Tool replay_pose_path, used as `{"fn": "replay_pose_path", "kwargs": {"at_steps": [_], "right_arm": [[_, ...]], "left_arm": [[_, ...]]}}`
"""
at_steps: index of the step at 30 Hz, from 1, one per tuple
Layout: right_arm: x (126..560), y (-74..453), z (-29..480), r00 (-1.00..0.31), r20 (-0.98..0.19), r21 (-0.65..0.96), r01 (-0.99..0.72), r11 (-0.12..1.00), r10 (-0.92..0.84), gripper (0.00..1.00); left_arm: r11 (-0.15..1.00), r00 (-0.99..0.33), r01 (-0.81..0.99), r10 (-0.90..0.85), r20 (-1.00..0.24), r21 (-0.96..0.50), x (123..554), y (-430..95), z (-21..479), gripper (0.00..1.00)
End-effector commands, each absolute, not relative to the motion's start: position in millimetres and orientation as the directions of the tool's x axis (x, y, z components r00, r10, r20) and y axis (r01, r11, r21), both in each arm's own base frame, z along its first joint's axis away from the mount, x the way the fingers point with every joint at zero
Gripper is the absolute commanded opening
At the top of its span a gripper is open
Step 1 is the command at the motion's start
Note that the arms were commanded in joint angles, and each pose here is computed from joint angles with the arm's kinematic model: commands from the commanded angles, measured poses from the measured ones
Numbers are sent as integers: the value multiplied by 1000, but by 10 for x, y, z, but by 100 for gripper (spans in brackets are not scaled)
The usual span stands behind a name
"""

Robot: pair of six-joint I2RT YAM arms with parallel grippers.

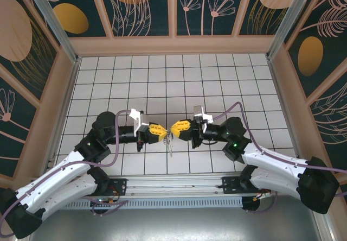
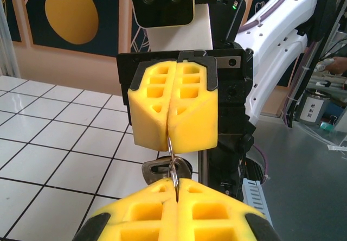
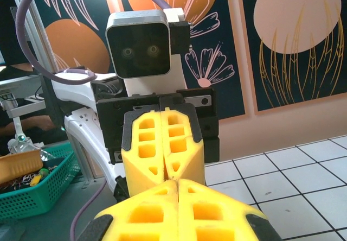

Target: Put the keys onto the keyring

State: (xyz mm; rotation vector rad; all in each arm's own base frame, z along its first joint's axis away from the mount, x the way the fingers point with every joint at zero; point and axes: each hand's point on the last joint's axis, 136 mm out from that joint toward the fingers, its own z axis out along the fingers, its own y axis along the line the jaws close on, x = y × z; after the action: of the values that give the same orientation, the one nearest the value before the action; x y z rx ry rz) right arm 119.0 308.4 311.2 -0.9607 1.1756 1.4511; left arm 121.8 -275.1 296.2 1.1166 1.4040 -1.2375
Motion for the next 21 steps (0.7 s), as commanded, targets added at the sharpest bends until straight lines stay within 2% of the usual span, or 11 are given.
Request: {"fn": "replay_pose_path", "kwargs": {"at_steps": [1, 21], "right_arm": [[1323, 3050, 3202, -194, -950, 208, -978, 34, 247, 0], [1311, 3044, 3150, -205, -954, 218, -975, 39, 221, 0]], "left_arm": [[15, -75, 997, 0, -997, -75, 1069, -2734, 3226, 0], [36, -72, 997, -1, -997, -72, 1096, -2723, 3230, 0]]}}
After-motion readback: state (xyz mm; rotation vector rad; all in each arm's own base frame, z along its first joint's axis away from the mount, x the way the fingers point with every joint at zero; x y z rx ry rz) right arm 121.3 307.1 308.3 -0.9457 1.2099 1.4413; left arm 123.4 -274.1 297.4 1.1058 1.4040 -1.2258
